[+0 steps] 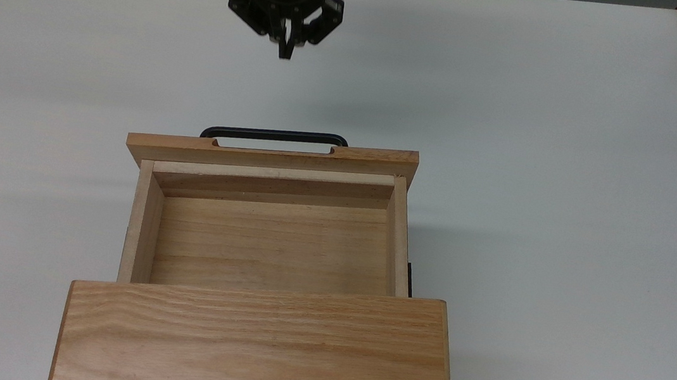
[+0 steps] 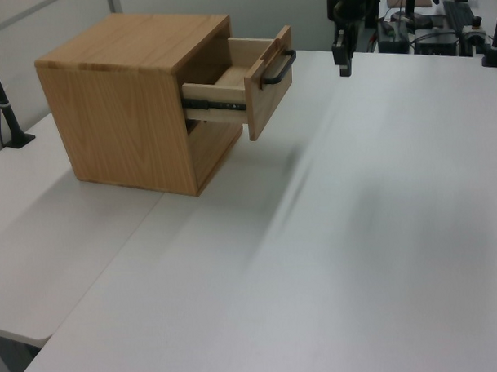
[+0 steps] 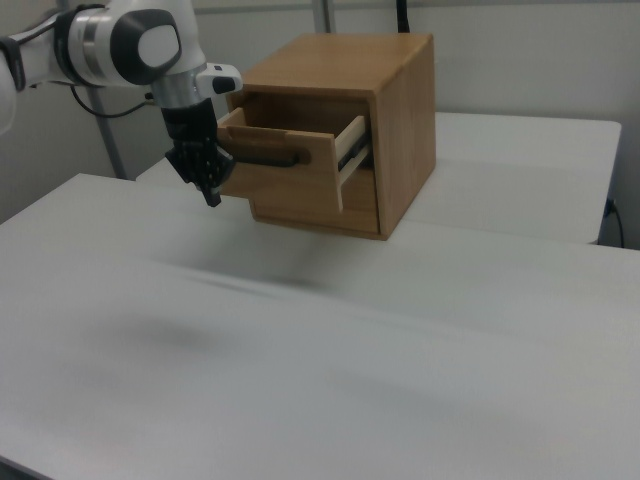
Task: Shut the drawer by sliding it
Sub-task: 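Move the gripper down to the black drawer handle, then push the drawer handle toward the cabinet body with the gripper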
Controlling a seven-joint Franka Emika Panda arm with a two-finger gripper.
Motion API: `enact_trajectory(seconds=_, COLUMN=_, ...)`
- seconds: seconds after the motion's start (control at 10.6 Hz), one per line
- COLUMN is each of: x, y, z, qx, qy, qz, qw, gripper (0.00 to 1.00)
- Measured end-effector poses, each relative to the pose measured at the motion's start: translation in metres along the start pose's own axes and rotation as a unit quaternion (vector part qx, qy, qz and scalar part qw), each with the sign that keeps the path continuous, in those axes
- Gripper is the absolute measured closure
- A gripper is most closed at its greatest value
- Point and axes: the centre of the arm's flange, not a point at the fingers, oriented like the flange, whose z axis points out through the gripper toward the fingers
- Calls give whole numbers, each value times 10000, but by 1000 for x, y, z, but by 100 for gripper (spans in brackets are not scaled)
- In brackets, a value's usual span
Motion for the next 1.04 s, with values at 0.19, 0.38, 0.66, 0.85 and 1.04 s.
enact_trajectory(seconds=0.19, x=17, y=-3, z=13, qx=23, qy=220, qz=11, qw=9998, gripper=96)
enact_trajectory(seconds=0.38, x=35, y=-5, z=24, qx=53, qy=438, qz=132, qw=9989, gripper=96)
enact_trajectory(seconds=0.66, x=57, y=-9, z=32, qx=118, qy=903, qz=301, qw=9954, gripper=96)
enact_trajectory(seconds=0.85, x=66, y=-9, z=33, qx=150, qy=1185, qz=337, qw=9923, gripper=96)
enact_trajectory(seconds=1.04, x=76, y=-10, z=33, qx=208, qy=1562, qz=450, qw=9865, gripper=96)
